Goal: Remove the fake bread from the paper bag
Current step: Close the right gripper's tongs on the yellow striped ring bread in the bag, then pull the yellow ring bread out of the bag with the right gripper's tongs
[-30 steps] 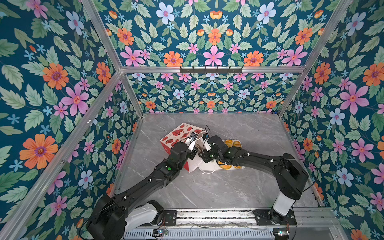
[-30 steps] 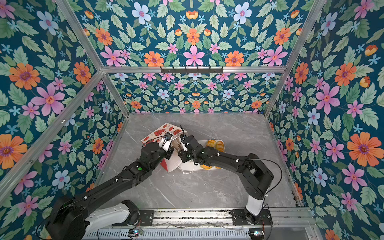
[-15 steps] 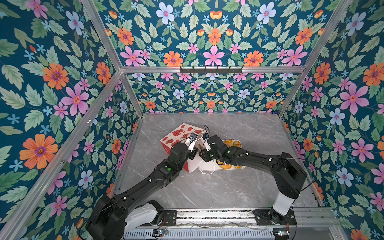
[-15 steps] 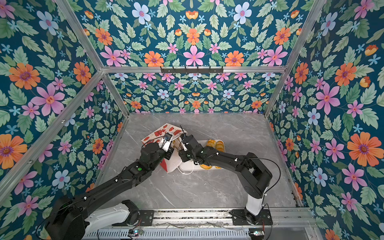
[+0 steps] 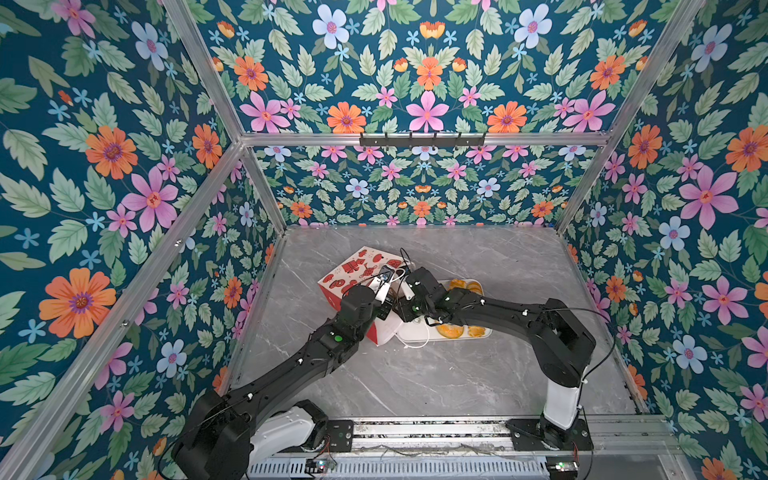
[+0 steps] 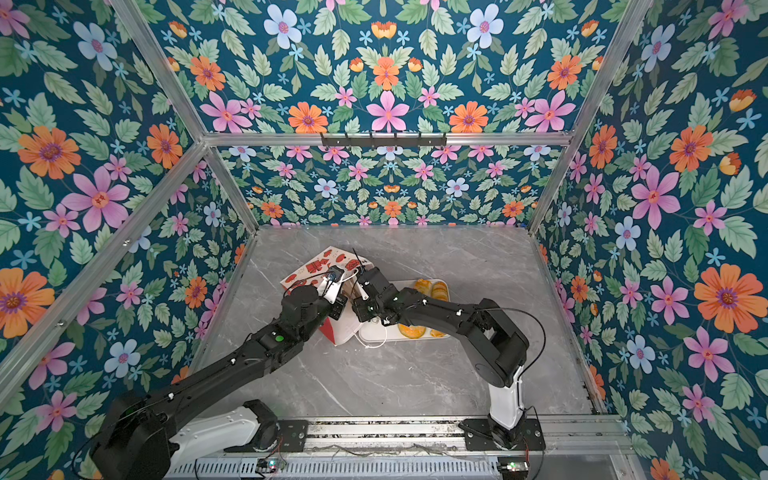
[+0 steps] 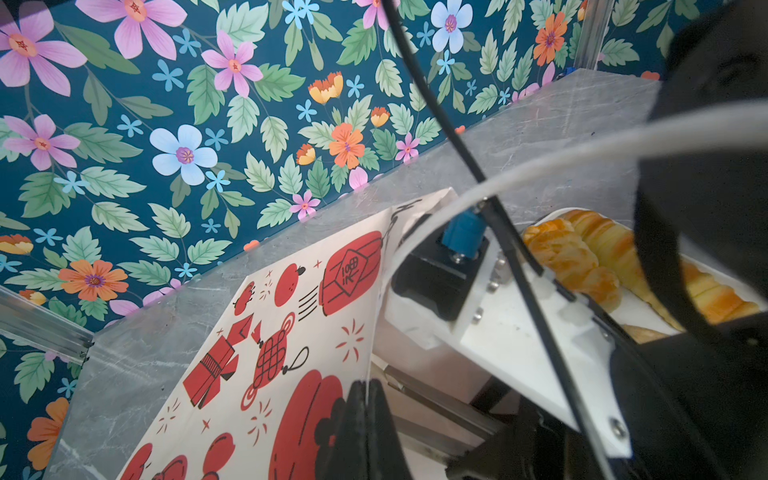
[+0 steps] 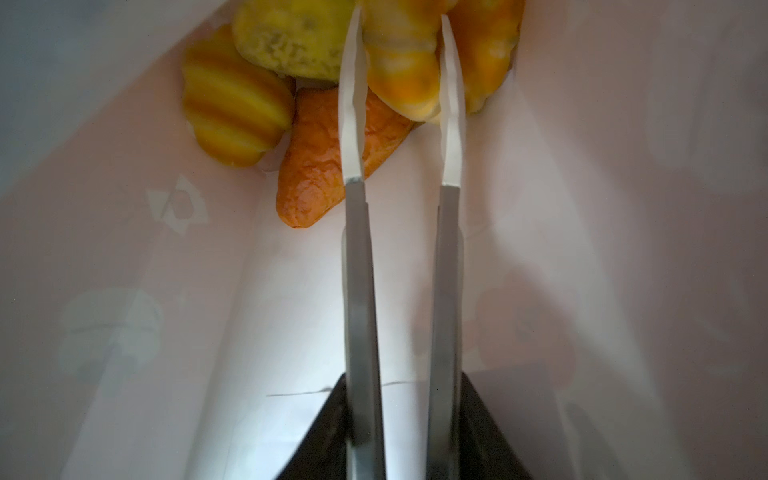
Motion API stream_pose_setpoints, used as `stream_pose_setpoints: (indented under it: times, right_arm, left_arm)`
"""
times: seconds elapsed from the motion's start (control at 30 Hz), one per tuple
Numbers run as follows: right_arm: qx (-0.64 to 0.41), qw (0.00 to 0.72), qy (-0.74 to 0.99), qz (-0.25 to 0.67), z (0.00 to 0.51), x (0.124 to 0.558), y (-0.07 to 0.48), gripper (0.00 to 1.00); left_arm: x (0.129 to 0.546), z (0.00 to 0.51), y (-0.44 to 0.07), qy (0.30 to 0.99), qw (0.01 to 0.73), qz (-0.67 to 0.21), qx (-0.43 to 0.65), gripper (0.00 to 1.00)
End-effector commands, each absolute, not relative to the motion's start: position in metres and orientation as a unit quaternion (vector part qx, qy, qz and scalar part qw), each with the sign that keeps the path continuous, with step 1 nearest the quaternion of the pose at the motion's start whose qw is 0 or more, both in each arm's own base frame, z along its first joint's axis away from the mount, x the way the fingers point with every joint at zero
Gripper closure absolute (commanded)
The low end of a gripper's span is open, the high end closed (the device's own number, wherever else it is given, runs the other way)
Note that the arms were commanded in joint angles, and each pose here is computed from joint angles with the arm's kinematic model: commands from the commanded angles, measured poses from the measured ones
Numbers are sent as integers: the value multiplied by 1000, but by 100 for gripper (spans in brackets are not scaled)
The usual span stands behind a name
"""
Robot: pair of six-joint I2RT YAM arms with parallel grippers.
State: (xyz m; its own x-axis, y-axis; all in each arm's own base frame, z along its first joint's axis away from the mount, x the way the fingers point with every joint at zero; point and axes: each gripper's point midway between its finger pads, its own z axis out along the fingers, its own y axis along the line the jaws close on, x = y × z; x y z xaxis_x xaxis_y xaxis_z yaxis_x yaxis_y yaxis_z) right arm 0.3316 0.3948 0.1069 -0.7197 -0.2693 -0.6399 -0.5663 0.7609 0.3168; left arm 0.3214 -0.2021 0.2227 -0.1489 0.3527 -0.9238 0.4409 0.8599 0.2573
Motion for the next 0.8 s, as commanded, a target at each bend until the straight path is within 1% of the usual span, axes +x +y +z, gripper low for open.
stream_pose_setpoints:
  times: [0.0,0.27,0.6,0.77]
  right_arm:
    - [-239,286,891,258,107,331,398,67]
    - [-238,287,891,259,112,327,394,75]
    - [-230,293,885,281,141,303,373,77]
    - [-228,286,890,274,155,287,354,77]
  left_arm:
    - [324,231,-203,747,614,-45,251,100]
    - [323,225,-203,749,614,-50,244,100]
    - [321,229,-191,747,628,-45,214,100]
    - [325,228,-186,749,630,-30,202,100]
